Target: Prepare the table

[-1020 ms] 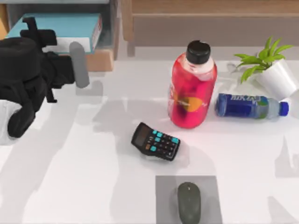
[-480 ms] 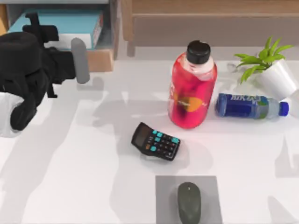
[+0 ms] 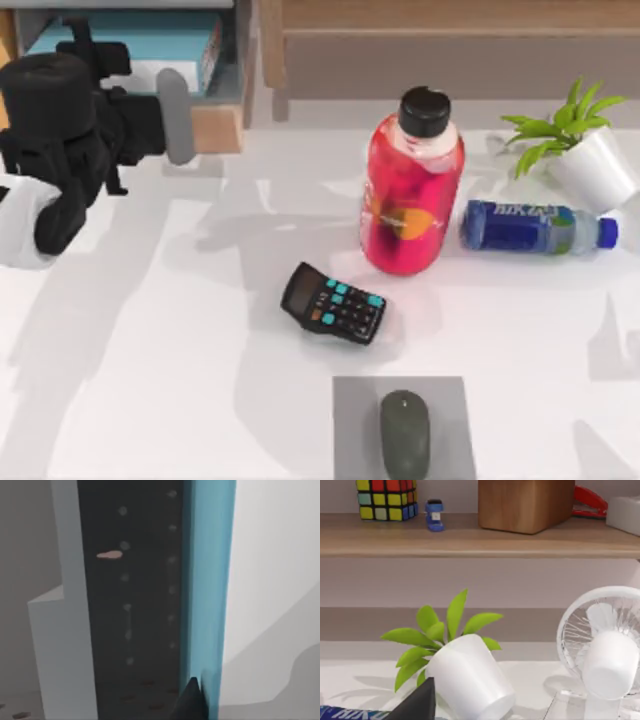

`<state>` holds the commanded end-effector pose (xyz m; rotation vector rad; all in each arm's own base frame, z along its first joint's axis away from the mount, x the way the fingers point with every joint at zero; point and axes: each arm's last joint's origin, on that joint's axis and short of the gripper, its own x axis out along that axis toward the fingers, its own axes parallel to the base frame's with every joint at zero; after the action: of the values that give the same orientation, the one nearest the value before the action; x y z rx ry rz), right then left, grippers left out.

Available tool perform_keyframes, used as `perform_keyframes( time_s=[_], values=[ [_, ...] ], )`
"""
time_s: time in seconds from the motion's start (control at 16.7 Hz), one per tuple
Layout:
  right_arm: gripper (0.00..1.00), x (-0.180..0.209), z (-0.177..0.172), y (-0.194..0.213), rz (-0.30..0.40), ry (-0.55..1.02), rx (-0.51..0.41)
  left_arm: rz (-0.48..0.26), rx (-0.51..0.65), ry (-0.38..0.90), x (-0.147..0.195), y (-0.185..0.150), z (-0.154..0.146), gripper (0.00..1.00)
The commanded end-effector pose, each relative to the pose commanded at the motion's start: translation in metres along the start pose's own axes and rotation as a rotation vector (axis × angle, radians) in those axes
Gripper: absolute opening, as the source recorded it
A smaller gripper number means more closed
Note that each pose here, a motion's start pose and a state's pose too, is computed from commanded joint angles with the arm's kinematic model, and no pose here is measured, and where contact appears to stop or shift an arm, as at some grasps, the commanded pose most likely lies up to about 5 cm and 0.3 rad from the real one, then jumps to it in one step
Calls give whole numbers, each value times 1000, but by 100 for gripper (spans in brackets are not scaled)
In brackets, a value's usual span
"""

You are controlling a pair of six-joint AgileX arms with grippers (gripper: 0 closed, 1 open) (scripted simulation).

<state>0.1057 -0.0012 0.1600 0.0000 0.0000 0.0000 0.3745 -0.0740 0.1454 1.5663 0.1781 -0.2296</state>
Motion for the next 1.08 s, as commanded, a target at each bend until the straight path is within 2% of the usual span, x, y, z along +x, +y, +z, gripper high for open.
perform_keyframes(
  time_s=[0.12,0.9,1.08],
  values=[
    [100,0,0,0,0,0,0,0,0,0,0,0,0,0],
    [100,0,0,0,0,0,0,0,0,0,0,0,0,98],
    [100,0,0,0,0,0,0,0,0,0,0,0,0,100]
  ],
)
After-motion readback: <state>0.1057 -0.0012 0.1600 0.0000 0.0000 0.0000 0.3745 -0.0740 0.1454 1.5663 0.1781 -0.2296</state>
